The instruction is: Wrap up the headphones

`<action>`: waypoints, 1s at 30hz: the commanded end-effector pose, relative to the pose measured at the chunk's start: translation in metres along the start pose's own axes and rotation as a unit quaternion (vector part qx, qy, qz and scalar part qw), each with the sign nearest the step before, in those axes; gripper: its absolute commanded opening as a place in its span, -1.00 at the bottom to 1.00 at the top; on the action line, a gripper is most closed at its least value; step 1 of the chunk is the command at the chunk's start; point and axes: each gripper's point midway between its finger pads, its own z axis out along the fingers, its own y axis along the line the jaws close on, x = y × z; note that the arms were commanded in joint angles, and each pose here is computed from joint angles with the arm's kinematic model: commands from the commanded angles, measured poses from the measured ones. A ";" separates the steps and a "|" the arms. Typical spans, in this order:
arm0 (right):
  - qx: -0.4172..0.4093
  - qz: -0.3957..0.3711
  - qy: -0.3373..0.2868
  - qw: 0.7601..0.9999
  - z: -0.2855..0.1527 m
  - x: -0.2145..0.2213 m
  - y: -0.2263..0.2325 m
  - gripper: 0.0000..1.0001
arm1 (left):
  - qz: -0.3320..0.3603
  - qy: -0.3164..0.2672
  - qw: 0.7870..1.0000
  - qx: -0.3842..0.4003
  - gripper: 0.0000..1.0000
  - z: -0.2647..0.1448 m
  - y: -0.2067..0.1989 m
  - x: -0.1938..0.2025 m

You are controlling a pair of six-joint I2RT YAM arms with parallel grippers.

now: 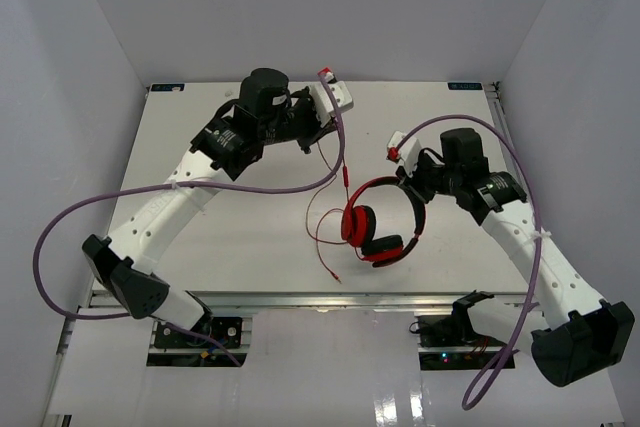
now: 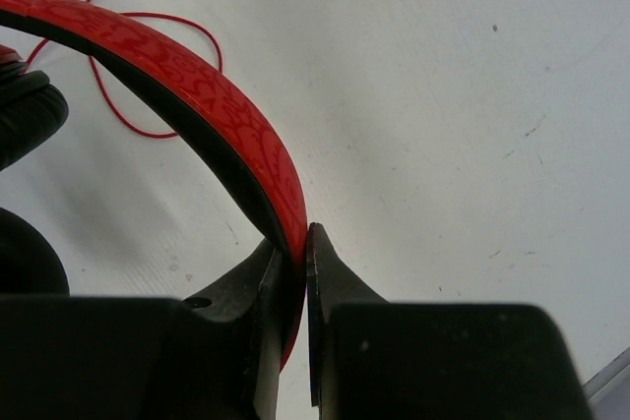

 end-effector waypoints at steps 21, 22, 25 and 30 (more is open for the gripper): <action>-0.200 0.124 -0.223 0.946 -0.076 -0.128 0.059 -0.85 | -0.141 -0.145 0.978 0.056 -0.87 0.005 -0.043 0.074; -0.197 0.137 -0.231 0.943 -0.080 -0.134 0.055 -0.85 | -0.142 -0.157 0.975 0.065 -0.82 0.006 -0.048 0.076; -0.193 0.171 -0.251 0.933 -0.092 -0.151 0.044 -0.85 | -0.192 -0.197 0.957 0.097 -0.55 0.005 -0.064 0.074; -0.164 0.228 -0.272 0.920 -0.106 -0.170 0.017 -0.85 | -0.217 -0.275 0.928 0.127 -0.12 -0.002 -0.077 0.061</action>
